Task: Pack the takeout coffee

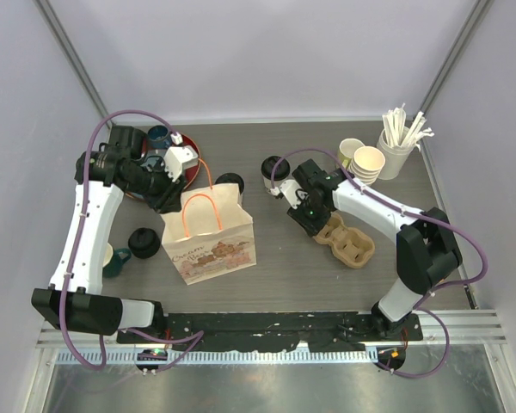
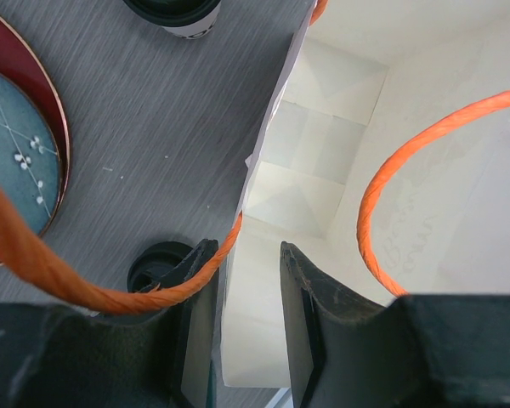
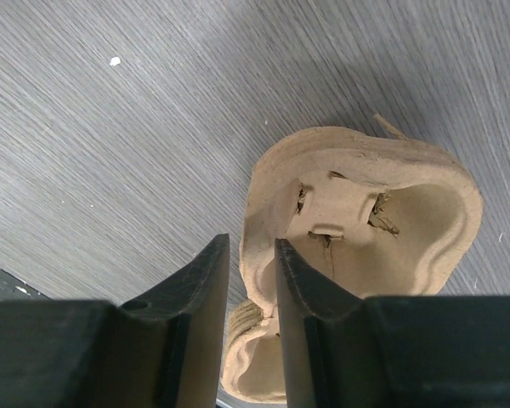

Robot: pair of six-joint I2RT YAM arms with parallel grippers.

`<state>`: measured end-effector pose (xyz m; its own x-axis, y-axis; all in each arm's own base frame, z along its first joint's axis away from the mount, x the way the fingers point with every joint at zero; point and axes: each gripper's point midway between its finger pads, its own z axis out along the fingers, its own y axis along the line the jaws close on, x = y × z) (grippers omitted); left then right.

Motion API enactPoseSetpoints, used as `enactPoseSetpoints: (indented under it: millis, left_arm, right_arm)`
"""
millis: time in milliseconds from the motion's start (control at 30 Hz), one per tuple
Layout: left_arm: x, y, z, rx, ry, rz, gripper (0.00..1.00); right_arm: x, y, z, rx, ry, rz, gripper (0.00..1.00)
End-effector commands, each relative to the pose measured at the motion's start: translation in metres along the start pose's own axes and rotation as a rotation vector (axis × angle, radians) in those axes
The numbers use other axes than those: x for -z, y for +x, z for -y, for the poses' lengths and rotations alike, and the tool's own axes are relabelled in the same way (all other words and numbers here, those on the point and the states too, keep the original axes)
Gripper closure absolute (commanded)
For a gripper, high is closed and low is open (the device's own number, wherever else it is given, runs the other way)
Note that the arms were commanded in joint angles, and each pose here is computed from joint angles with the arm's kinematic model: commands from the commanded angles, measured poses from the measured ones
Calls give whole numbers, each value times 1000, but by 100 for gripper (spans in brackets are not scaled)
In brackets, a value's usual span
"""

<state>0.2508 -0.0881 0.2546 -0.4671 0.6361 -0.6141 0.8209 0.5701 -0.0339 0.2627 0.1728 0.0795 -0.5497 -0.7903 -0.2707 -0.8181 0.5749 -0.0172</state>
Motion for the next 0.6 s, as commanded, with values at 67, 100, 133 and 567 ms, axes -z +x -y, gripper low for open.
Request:
enactPoseSetpoints:
  millis: [67, 100, 133, 567]
  left_arm:
    - [11, 15, 23, 52, 54, -58, 61]
    - [11, 15, 23, 53, 55, -61, 61]
    - [11, 15, 22, 53, 55, -61, 61]
    - [12, 15, 24, 51, 54, -60, 61]
  right_arm:
    - [2, -11, 3, 17, 3, 51, 73]
    - [1, -10, 4, 16, 4, 45, 73]
    - [0, -8, 5, 15, 8, 37, 72]
    - [7, -15, 0, -4, -20, 57, 95]
